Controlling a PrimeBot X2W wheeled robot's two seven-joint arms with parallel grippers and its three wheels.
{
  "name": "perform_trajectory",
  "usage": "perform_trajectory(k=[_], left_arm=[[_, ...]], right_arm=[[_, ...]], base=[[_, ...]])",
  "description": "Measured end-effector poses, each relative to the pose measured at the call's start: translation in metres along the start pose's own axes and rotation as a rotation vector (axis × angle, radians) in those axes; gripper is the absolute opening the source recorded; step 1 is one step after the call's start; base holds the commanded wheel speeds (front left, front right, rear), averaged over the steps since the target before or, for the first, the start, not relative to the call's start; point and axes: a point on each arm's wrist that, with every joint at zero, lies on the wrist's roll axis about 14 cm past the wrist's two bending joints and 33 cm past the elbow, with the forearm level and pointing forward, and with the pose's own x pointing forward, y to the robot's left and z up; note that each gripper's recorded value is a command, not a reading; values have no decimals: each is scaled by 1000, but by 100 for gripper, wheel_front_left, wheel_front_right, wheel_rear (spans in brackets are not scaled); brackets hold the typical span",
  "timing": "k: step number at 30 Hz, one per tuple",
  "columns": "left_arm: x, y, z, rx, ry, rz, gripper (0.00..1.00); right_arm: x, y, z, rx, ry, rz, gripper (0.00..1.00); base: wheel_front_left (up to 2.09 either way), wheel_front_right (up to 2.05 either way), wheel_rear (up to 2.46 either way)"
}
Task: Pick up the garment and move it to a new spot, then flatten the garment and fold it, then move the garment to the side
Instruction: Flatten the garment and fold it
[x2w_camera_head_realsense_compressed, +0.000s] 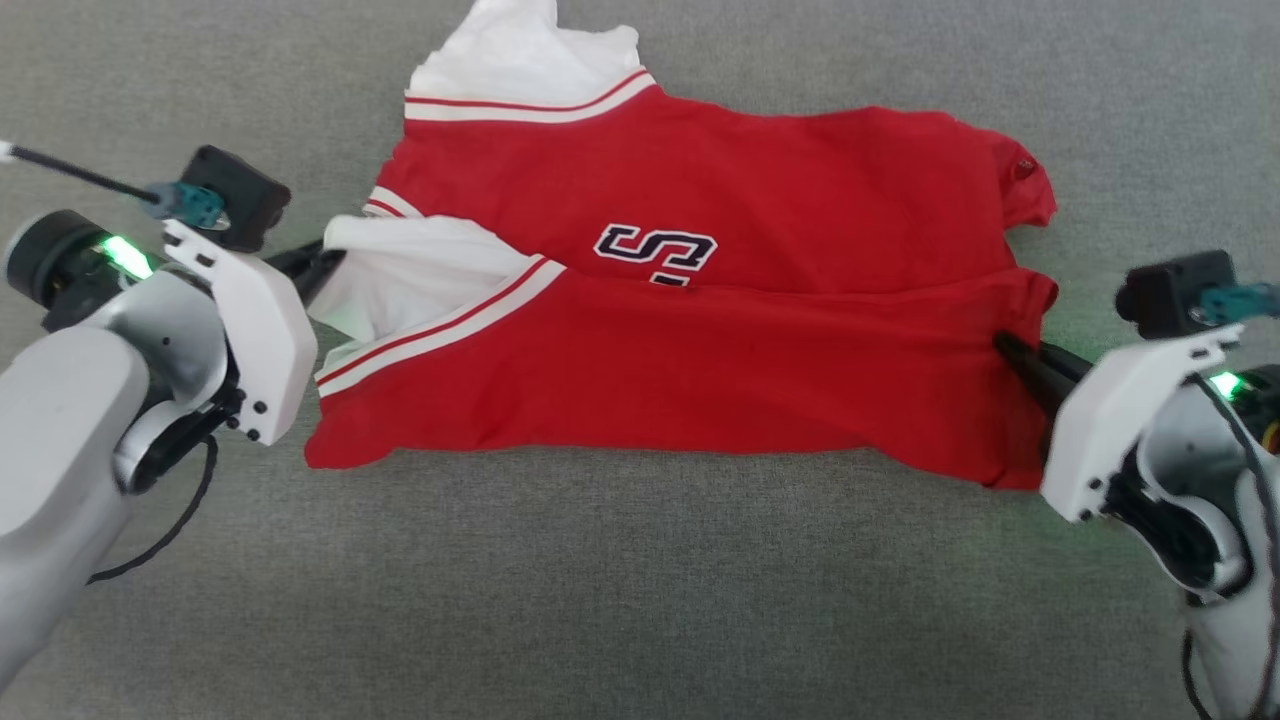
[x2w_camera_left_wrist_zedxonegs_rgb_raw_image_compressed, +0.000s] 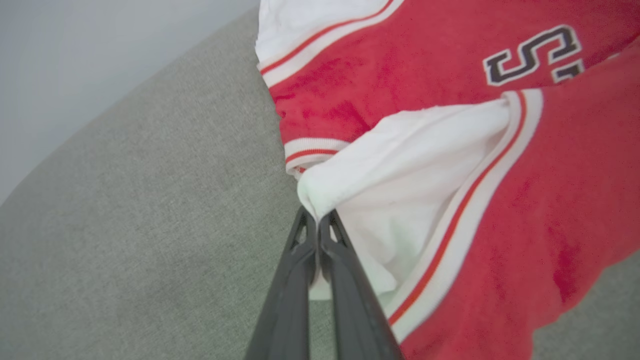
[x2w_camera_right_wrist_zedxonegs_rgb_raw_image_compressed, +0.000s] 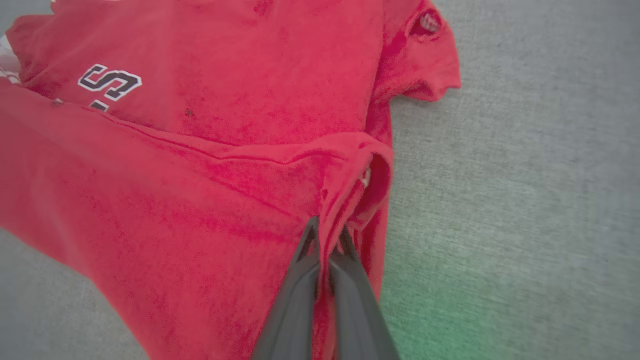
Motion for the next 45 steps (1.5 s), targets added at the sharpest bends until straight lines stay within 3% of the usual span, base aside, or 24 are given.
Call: perform_trajectory(k=[3, 6, 7, 8, 9, 10, 11, 12, 19, 27, 34, 40, 45], left_arm=[[15, -1, -16, -36, 49, -7, 0], [24, -4, -32, -79, 103, -10, 2], [26, -5, -38, -97, 126, -9, 9], [28, -7, -43, -116, 146, -14, 17], [29, -7, -46, -131, 159, -12, 35], [29, -6, -45, -137, 162, -12, 53], [29, -6, -44, -150, 165, -13, 89], [29, -7, -41, -156, 161, -19, 100], [10, 4, -24, -183, 127, -8, 100], [-22, 12, -21, -169, 133, 13, 100], [-41, -20, -41, -242, 210, -31, 100], [-41, -38, -59, -300, 277, -41, 100], [-31, -42, -73, -384, 341, -32, 100]], right_arm=[[12, 0, -8, -4, 38, 5, 1], [20, -1, -13, -6, 65, 3, 27], [22, -1, -14, -10, 74, 5, 36], [23, -1, -14, -14, 81, 6, 49], [24, -1, -15, -16, 88, 7, 88], [25, 0, -16, -17, 98, 8, 100], [25, 0, -16, -24, 104, 9, 100], [25, 0, -13, -25, 101, 10, 100], [13, -5, -1, -33, 61, -7, 100], [-20, -8, 41, -29, -159, -43, 100], [-58, -4, 69, -19, -362, -91, 100], [-78, -1, 67, 9, -422, -123, 100], [-85, 0, 47, 49, -383, -143, 100]], base=[[0, 0, 0], [0, 0, 0], [0, 0, 0], [0, 0, 0], [0, 0, 0], [0, 0, 0], [0, 0, 0], [0, 0, 0], [0, 0, 0], [0, 0, 0], [0, 0, 0], [0, 0, 0], [0, 0, 0]])
